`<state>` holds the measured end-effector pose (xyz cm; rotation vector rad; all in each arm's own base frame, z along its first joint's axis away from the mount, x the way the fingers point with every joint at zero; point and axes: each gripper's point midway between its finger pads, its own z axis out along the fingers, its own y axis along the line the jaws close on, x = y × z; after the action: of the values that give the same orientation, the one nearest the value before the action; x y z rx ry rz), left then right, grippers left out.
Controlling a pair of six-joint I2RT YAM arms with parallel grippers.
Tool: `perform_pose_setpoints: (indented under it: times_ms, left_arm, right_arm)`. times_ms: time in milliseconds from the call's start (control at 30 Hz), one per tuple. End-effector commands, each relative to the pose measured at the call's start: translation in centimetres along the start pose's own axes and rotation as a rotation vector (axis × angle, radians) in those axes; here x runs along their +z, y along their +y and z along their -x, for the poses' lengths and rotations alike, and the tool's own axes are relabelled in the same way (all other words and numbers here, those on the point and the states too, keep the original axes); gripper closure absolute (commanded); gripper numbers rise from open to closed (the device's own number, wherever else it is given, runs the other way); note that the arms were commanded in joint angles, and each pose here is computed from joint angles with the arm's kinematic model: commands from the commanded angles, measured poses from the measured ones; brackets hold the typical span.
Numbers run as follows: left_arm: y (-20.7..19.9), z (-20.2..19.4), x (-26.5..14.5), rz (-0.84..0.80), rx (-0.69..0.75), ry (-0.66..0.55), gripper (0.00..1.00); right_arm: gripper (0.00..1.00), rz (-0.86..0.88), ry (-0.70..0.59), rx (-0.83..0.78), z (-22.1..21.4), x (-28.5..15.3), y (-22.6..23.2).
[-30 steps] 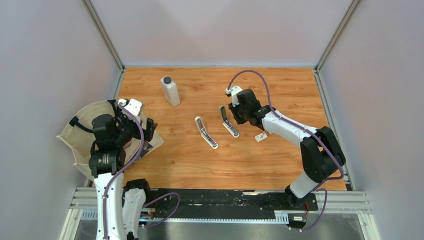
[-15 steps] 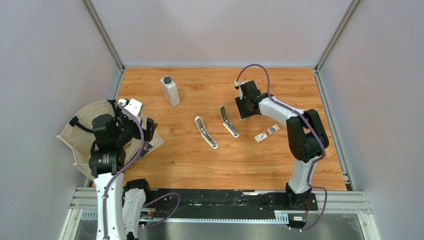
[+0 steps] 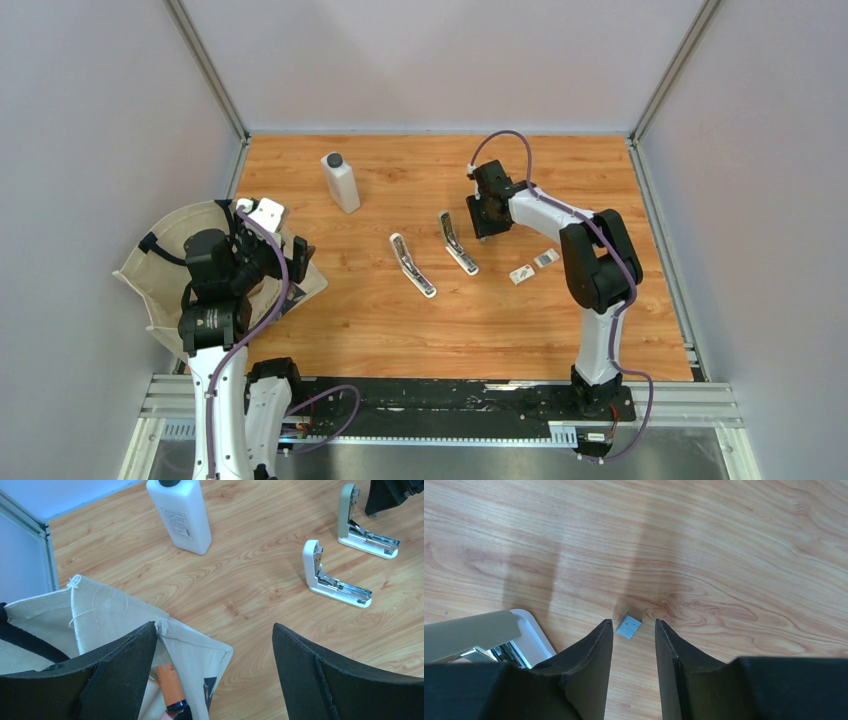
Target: Load the staples into the stapler
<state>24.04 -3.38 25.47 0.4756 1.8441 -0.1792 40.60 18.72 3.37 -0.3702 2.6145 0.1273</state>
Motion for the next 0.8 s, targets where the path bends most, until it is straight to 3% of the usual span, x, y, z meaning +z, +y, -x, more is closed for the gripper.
perform_pose_setpoints:
  times_ms: [0,767]
  left_arm:
    - [-0.6,-1.9,0.0,-0.016,-0.059,0.056,0.07]
    - [-0.5,-1.8,-0.1,-0.009,-0.060,0.051,0.07]
  right_arm:
    - [0.60,0.019,-0.009,0.035,0.9,0.1,0.7]
    - [0.68,-0.002,0.022,0.003,0.4,1.1,0.2]
